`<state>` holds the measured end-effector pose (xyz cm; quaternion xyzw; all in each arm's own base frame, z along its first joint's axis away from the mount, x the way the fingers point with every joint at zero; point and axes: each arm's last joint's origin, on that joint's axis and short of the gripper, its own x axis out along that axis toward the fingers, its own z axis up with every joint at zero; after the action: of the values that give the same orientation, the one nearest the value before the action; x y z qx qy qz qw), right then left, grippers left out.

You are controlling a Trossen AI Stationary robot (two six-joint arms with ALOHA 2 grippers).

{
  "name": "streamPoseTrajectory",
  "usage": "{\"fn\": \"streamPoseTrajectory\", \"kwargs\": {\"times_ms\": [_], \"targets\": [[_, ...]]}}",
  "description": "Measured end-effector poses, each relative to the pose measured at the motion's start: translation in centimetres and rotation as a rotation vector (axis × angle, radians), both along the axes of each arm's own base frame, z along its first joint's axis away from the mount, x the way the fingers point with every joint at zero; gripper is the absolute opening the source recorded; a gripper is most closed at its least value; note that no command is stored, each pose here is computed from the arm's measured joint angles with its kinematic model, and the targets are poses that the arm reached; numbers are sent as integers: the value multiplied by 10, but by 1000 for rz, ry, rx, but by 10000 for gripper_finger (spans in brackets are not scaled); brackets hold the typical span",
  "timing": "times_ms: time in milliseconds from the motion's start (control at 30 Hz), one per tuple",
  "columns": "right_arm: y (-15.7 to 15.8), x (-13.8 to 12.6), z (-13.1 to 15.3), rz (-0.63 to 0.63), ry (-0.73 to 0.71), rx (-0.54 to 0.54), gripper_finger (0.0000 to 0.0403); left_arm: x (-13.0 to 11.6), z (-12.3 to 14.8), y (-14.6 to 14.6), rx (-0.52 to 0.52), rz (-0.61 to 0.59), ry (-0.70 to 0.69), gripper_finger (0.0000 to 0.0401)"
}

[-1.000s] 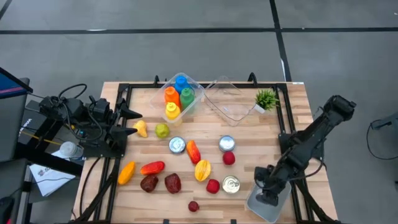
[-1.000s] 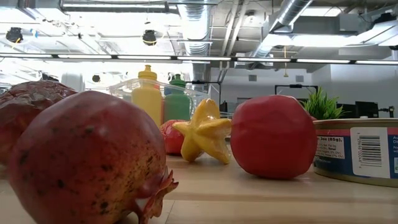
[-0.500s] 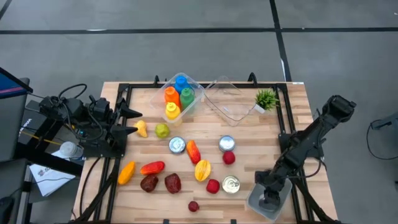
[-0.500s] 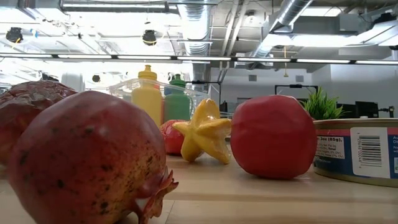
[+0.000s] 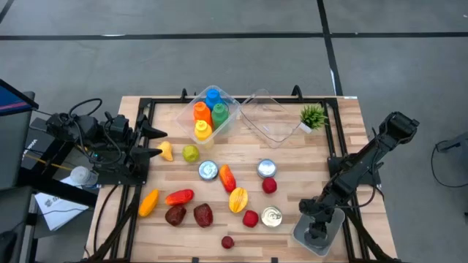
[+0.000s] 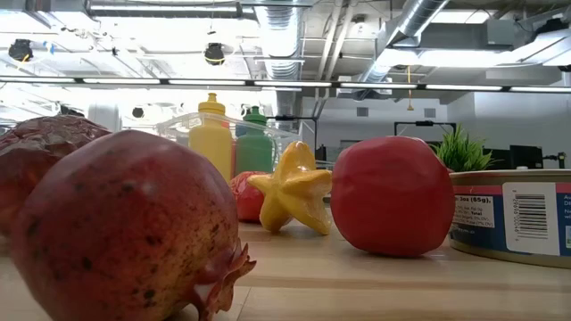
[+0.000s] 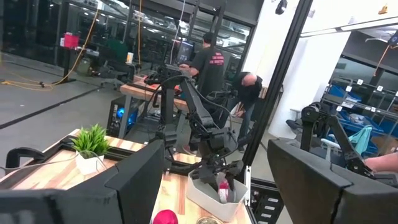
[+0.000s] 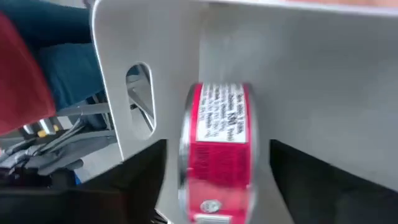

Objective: Pick & Place Food Item
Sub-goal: Put the red tuna can into the gray bin, then put the blue tuna can into the gray bin

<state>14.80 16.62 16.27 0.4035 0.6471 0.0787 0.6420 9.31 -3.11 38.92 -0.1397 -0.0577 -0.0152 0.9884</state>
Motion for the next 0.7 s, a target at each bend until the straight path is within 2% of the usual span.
{"fn": "streamPoseTrajectory", "kwargs": {"times_ms": [67, 167, 400, 700], "targets": [[-1, -1, -1, -13, 38, -1, 304, 0, 0, 0, 0, 0, 0, 273], [-2, -2, -1, -40, 71, -2, 322, 0, 0, 0, 0, 0, 0, 273], [-2, -1, 13, -26, 121, -98, 312, 0, 0, 0, 0, -1, 0, 273], [-4, 2, 64, 35, 111, -310, 306, 0, 0, 0, 0, -1, 0, 273]]}}
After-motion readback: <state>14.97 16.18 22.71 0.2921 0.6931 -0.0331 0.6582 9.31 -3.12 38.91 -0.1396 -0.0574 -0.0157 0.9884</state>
